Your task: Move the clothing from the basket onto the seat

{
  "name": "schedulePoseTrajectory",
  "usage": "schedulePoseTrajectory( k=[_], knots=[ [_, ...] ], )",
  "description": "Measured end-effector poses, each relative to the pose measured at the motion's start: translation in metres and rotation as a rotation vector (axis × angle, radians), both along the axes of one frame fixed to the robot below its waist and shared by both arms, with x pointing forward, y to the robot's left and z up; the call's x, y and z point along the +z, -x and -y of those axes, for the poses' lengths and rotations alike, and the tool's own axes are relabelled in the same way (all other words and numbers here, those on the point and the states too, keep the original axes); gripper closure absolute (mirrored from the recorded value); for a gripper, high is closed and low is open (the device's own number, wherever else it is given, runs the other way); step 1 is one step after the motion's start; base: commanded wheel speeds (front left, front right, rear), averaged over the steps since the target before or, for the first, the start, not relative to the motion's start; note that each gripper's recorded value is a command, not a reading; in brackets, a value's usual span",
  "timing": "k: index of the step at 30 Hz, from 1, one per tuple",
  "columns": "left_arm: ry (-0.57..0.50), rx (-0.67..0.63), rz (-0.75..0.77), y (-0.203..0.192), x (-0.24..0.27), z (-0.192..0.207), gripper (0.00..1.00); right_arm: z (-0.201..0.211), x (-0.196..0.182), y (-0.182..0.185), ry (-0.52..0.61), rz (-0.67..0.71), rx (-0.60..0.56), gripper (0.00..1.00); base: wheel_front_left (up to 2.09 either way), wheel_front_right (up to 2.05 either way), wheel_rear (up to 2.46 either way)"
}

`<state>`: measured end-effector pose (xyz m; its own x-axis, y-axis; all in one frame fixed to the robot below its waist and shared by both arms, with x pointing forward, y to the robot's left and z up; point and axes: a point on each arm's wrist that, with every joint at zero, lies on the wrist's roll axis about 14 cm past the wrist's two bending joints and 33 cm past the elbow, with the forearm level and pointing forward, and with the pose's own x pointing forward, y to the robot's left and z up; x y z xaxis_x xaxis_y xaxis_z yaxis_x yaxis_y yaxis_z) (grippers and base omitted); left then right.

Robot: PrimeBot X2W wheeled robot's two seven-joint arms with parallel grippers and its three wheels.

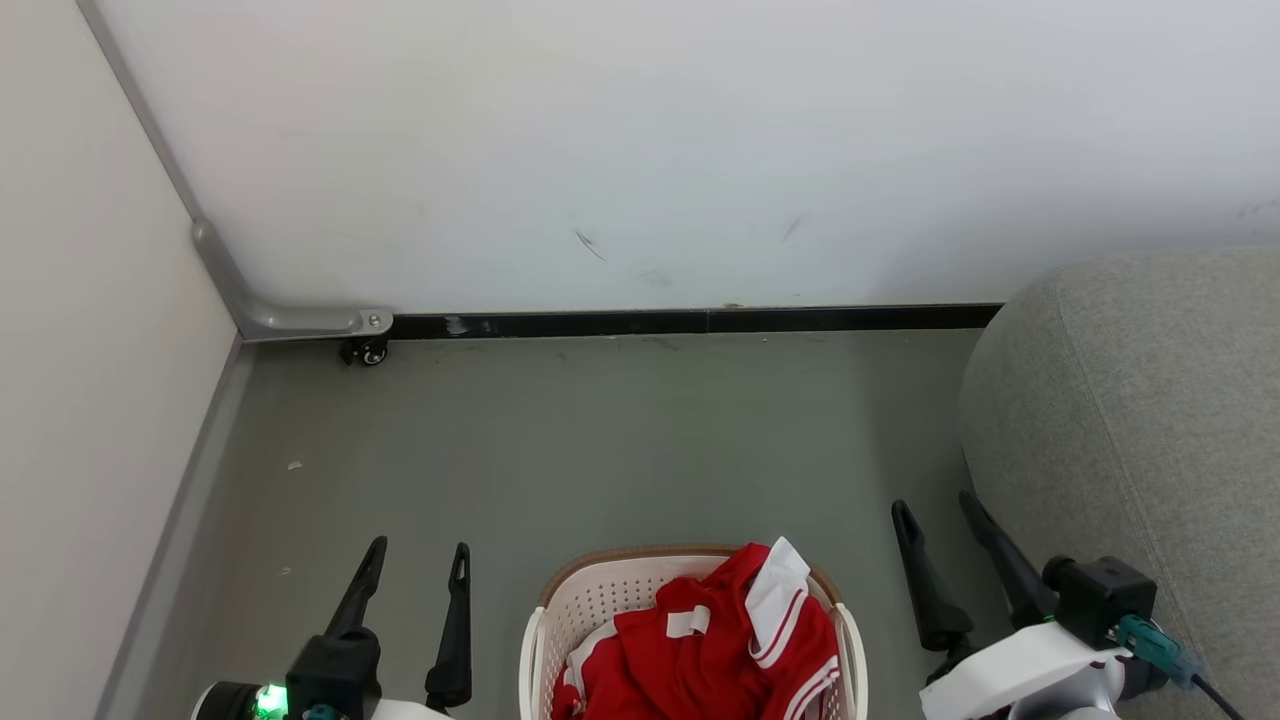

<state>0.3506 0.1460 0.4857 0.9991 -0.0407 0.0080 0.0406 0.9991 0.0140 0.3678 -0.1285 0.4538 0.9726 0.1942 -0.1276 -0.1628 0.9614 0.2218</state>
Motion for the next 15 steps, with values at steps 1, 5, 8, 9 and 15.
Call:
schedulePoseTrajectory(
  k=[1,5,8,9,15],
  knots=[
    [0.0,0.0,-0.002,0.0,-0.0005,-0.0001,0.0,0.0,-0.0001,0.0001,0.0,0.0,0.0,0.0,0.0,0.0,0.0],
    [-0.001,0.004,-0.003,-0.0001,-0.0011,-0.0001,0.0,0.0011,-0.0007,0.0006,0.0,-0.002,-0.003,0.0,0.0,0.0,0.0],
    [0.0,0.008,-0.005,-0.0003,-0.0014,-0.0003,0.0,0.0025,-0.0014,0.001,0.0,-0.005,-0.008,0.0,0.0,0.0,0.0],
    [0.001,0.009,-0.005,-0.0004,-0.0015,-0.0003,0.0,0.0027,-0.0018,0.0012,0.0,-0.006,-0.008,0.0,0.0,0.0,0.0],
    [0.002,0.011,-0.004,-0.0011,-0.0012,-0.0004,0.0,0.003,-0.0033,0.0018,-0.001,-0.011,-0.01,0.0,0.0,0.0,0.0]
  ],
)
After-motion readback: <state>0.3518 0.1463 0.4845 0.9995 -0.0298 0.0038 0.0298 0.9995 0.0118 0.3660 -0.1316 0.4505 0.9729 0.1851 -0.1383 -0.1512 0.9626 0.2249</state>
